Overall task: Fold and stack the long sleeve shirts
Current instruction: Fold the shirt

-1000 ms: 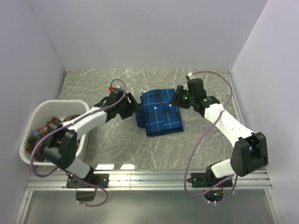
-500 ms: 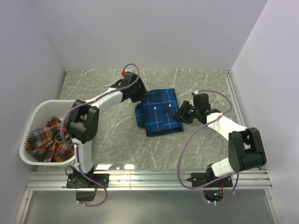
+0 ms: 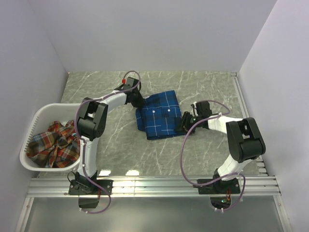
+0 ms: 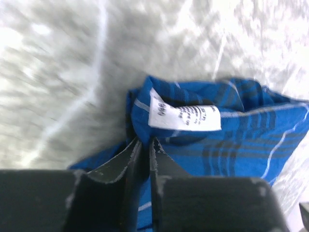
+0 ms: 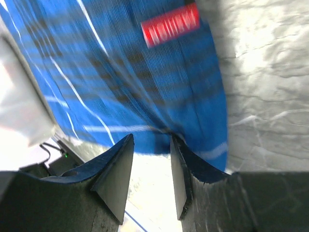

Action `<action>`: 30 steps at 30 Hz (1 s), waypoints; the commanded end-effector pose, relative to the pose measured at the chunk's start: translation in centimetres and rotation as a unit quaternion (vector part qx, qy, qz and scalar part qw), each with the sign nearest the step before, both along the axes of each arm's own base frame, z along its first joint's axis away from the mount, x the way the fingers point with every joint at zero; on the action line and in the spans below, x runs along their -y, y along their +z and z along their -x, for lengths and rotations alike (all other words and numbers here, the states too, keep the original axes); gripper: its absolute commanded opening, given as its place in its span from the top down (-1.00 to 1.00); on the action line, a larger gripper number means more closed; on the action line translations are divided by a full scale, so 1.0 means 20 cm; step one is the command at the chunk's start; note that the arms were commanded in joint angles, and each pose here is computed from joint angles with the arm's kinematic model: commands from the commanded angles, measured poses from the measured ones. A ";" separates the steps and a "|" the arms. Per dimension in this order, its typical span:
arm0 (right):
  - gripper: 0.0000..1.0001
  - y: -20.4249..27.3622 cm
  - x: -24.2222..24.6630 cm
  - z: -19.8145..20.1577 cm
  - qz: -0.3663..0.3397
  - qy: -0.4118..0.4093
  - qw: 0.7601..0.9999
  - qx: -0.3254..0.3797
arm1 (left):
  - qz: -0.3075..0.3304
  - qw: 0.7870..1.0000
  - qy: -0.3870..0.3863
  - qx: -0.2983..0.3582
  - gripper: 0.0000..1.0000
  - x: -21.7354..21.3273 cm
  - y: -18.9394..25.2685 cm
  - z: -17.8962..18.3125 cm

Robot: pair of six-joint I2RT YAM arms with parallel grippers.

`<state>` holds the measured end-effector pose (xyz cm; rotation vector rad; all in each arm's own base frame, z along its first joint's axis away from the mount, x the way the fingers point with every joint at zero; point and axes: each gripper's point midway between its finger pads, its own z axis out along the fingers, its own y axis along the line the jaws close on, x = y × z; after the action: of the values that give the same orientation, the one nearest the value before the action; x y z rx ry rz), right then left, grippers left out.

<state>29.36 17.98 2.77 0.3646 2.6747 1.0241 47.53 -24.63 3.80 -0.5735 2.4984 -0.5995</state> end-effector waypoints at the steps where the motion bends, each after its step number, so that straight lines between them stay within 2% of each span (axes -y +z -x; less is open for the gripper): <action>1: 0.11 -0.01 0.01 0.08 0.006 0.030 0.999 -0.010 | -0.020 0.999 0.019 0.040 0.66 -0.14 0.05 -0.14; 5: 0.11 0.14 -0.01 0.03 -0.004 0.040 0.999 0.034 | -0.020 0.997 0.000 0.071 0.30 -0.13 0.21 -0.16; 6: 0.11 0.20 -0.02 0.01 -0.008 0.042 0.997 0.056 | -0.024 0.997 -0.001 0.075 0.06 -0.14 0.22 -0.15; 8: 0.10 0.28 -0.03 -0.01 -0.013 0.044 0.996 0.080 | -0.025 0.996 -0.002 0.083 -0.26 -0.15 0.29 -0.13; 9: 0.10 0.35 -0.05 -0.04 -0.018 0.044 0.994 0.103 | -0.022 0.996 0.001 0.089 -0.54 -0.17 0.36 -0.09; 12: 0.09 0.48 -0.08 -0.10 -0.036 0.044 0.988 0.147 | -0.011 0.994 -0.005 0.112 -0.76 -0.14 0.53 0.04; 14: 0.08 0.56 -0.11 -0.14 -0.058 0.045 0.982 0.176 | -0.017 0.990 -0.015 0.138 -0.73 -0.08 0.66 0.14; 17: 0.06 0.62 -0.16 -0.20 -0.085 0.043 0.974 0.205 | -0.005 0.989 -0.060 0.138 -0.69 0.04 0.69 0.34; 20: 0.06 0.57 -0.19 -0.25 -0.099 0.045 0.974 0.197 | 0.031 0.985 -0.126 0.113 -0.49 0.22 0.60 0.54; 24: 0.07 0.37 -0.20 -0.27 -0.104 0.042 0.982 0.151 | 0.074 0.978 -0.193 0.033 -0.25 0.37 0.32 0.76; 26: 0.08 0.29 -0.20 -0.25 -0.104 0.040 0.985 0.132 | 0.085 0.976 -0.202 0.000 -0.04 0.37 0.24 0.82; 30: 0.09 0.07 -0.18 -0.18 -0.092 0.029 0.993 0.066 | 0.057 0.975 -0.198 -0.078 0.18 0.30 0.03 0.92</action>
<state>33.54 21.27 5.45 0.2297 2.4716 1.2380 30.67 -30.81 5.14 -0.1442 2.6802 -0.8406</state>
